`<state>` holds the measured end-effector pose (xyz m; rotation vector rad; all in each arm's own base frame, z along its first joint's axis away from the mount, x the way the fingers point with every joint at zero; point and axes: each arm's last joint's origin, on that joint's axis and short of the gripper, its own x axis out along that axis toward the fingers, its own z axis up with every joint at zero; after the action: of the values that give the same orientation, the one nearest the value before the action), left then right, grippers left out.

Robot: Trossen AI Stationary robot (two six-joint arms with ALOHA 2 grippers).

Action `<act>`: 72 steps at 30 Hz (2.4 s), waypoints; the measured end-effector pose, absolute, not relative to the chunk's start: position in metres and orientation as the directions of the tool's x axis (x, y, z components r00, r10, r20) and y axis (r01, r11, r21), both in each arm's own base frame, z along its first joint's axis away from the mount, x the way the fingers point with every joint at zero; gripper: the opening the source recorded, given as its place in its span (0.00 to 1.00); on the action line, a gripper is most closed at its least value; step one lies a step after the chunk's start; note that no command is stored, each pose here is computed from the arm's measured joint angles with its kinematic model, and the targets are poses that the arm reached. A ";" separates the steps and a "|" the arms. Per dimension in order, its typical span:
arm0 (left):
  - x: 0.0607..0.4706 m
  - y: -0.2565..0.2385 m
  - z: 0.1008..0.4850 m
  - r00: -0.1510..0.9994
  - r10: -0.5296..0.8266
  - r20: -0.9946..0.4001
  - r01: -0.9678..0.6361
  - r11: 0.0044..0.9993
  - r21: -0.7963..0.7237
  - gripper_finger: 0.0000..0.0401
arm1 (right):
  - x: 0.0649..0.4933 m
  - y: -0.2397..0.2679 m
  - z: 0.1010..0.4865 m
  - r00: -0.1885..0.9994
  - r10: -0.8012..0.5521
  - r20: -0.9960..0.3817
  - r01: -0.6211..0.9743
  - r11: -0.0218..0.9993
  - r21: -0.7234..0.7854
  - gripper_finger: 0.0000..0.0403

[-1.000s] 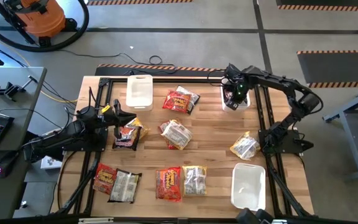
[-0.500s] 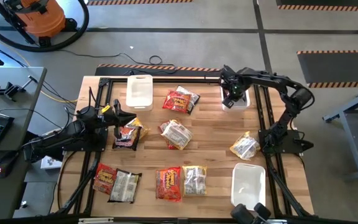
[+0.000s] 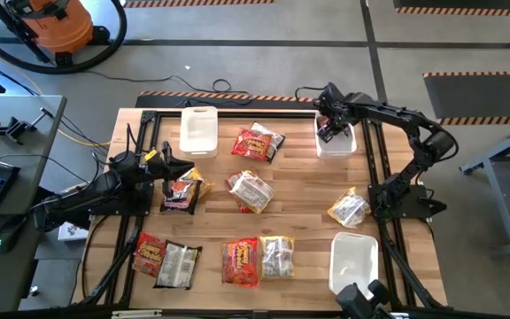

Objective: Sort Maruchan noodles
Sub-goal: Put the black noodle pack into the top right white bin

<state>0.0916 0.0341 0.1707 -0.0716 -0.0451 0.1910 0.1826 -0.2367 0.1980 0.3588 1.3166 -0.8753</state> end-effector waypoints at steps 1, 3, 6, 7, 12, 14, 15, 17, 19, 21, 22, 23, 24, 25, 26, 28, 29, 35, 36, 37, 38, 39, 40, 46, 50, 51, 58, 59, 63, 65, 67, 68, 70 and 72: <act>0.092 0.034 0.171 0.981 0.191 0.038 -0.188 0.979 -0.075 0.06 | 0.183 -0.237 0.198 -0.003 -0.362 -0.932 0.729 0.637 -0.250 0.00; 0.092 0.034 0.171 0.981 0.191 0.038 -0.188 0.979 -0.076 0.06 | 0.183 -0.238 0.199 0.002 -0.370 -0.929 0.733 0.632 -0.250 0.00; 0.092 0.034 0.171 0.981 0.191 0.038 -0.188 0.979 -0.076 0.06 | 0.183 -0.237 0.200 0.027 -0.352 -0.936 0.726 0.650 -0.224 0.00; 0.092 0.034 0.171 0.981 0.191 0.038 -0.188 0.979 -0.076 0.06 | 0.183 -0.236 0.201 0.027 -0.350 -0.936 0.715 0.661 -0.227 0.01; 0.092 0.034 0.171 0.981 0.191 0.038 -0.188 0.979 -0.075 0.06 | 0.177 -0.218 0.208 -0.034 -0.270 -0.962 0.599 0.766 -0.236 0.10; 0.092 0.034 0.171 0.981 0.191 0.038 -0.188 0.979 -0.076 0.06 | 0.176 -0.210 0.208 -0.080 -0.235 -0.969 0.543 0.805 -0.240 0.18; 0.092 0.034 0.171 0.981 0.191 0.038 -0.188 0.979 -0.076 0.06 | 0.176 -0.207 0.208 -0.104 -0.225 -0.969 0.513 0.822 -0.246 0.22; 0.092 0.034 0.171 0.981 0.191 0.038 -0.188 0.979 -0.075 0.06 | 0.180 -0.202 0.208 -0.126 -0.232 -0.964 0.465 0.845 -0.264 0.32; 0.092 0.034 0.171 0.981 0.191 0.038 -0.188 0.979 -0.076 0.06 | 0.184 -0.202 0.208 -0.134 -0.294 -0.946 0.444 0.836 -0.323 0.41; 0.092 0.034 0.171 0.981 0.191 0.038 -0.188 0.979 -0.075 0.06 | 0.188 -0.205 0.209 -0.136 -0.353 -0.926 0.435 0.818 -0.376 0.49; 0.092 0.034 0.171 0.981 0.191 0.038 -0.188 0.979 -0.076 0.06 | 0.189 -0.206 0.209 -0.131 -0.374 -0.918 0.434 0.811 -0.392 0.52; 0.092 0.034 0.171 0.981 0.191 0.038 -0.188 0.979 -0.076 0.06 | 0.191 -0.208 0.209 -0.125 -0.383 -0.915 0.432 0.809 -0.398 0.55; 0.092 0.034 0.171 0.981 0.191 0.038 -0.188 0.979 -0.075 0.06 | 0.191 -0.209 0.207 -0.126 -0.382 -0.916 0.425 0.813 -0.398 0.57; 0.092 0.034 0.171 0.981 0.191 0.038 -0.188 0.979 -0.075 0.06 | 0.191 -0.210 0.205 -0.135 -0.376 -0.917 0.413 0.820 -0.397 0.58; 0.092 0.034 0.171 0.981 0.191 0.038 -0.188 0.979 -0.076 0.06 | 0.191 -0.211 0.202 -0.146 -0.368 -0.918 0.402 0.826 -0.395 0.59; 0.092 0.034 0.171 0.981 0.191 0.037 -0.188 0.979 -0.076 0.06 | 0.193 -0.213 0.194 -0.171 -0.344 -0.923 0.376 0.843 -0.384 0.59; 0.092 0.034 0.171 0.981 0.191 0.038 -0.188 0.979 -0.075 0.06 | 0.193 -0.213 0.191 -0.180 -0.336 -0.924 0.367 0.849 -0.380 0.59; 0.092 0.034 0.171 0.981 0.191 0.038 -0.188 0.979 -0.076 0.06 | 0.199 -0.221 0.178 -0.222 -0.379 -0.898 0.329 0.838 -0.435 0.60; 0.092 0.034 0.171 0.981 0.191 0.038 -0.188 0.979 -0.076 0.06 | 0.200 -0.222 0.176 -0.223 -0.380 -0.898 0.328 0.838 -0.436 0.59; 0.092 0.034 0.171 0.981 0.191 0.038 -0.188 0.979 -0.075 0.06 | 0.200 -0.222 0.174 -0.224 -0.373 -0.900 0.327 0.842 -0.430 0.58; 0.092 0.034 0.171 0.981 0.191 0.038 -0.188 0.979 -0.076 0.06 | 0.200 -0.222 0.173 -0.221 -0.360 -0.907 0.328 0.848 -0.416 0.57; 0.092 0.034 0.171 0.981 0.191 0.038 -0.188 0.979 -0.076 0.06 | 0.200 -0.222 0.171 -0.220 -0.348 -0.911 0.328 0.853 -0.405 0.54; 0.092 0.034 0.171 0.981 0.191 0.038 -0.188 0.979 -0.076 0.06 | 0.200 -0.222 0.170 -0.222 -0.343 -0.913 0.329 0.855 -0.401 0.51; 0.092 0.034 0.171 0.981 0.191 0.038 -0.188 0.979 -0.075 0.06 | 0.201 -0.221 0.169 -0.228 -0.339 -0.913 0.322 0.858 -0.399 0.19; 0.092 0.034 0.171 0.981 0.191 0.038 -0.188 0.979 -0.076 0.06 | 0.199 -0.219 0.176 -0.204 -0.342 -0.917 0.321 0.862 -0.393 0.02; 0.092 0.034 0.171 0.981 0.191 0.038 -0.188 0.979 -0.076 0.06 | 0.199 -0.218 0.179 -0.189 -0.336 -0.923 0.324 0.866 -0.382 0.03; 0.092 0.034 0.171 0.981 0.191 0.038 -0.188 0.979 -0.075 0.06 | 0.196 -0.225 0.214 -0.092 -0.285 -0.954 0.374 0.878 -0.299 0.01; 0.092 0.034 0.171 0.981 0.191 0.038 -0.188 0.979 -0.076 0.06 | 0.195 -0.227 0.219 -0.082 -0.279 -0.957 0.384 0.877 -0.289 0.01; 0.092 0.034 0.171 0.981 0.191 0.038 -0.188 0.979 -0.076 0.06 | 0.194 -0.230 0.229 -0.035 -0.228 -0.973 0.409 0.885 -0.222 0.01; 0.092 0.034 0.171 0.981 0.191 0.038 -0.188 0.979 -0.075 0.06 | 0.193 -0.225 0.228 -0.066 -0.193 -0.979 0.409 0.890 -0.203 0.03; 0.092 0.034 0.171 0.981 0.191 0.038 -0.188 0.979 -0.076 0.06 | 0.192 -0.218 0.224 -0.105 -0.155 -0.982 0.424 0.886 -0.185 0.09; 0.092 0.034 0.171 0.981 0.191 0.038 -0.188 0.979 -0.076 0.06 | 0.190 -0.214 0.220 -0.129 -0.135 -0.982 0.441 0.879 -0.179 0.13; 0.092 0.034 0.171 0.981 0.191 0.038 -0.188 0.979 -0.075 0.06 | 0.189 -0.209 0.212 -0.157 -0.121 -0.980 0.476 0.860 -0.183 0.22; 0.092 0.034 0.171 0.981 0.191 0.038 -0.188 0.979 -0.076 0.06 | 0.188 -0.207 0.202 -0.173 -0.147 -0.974 0.506 0.835 -0.216 0.33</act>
<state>0.0916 0.0341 0.1707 -0.0720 -0.0450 0.1910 0.1884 -0.2068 0.2025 0.2848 1.6501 -0.5923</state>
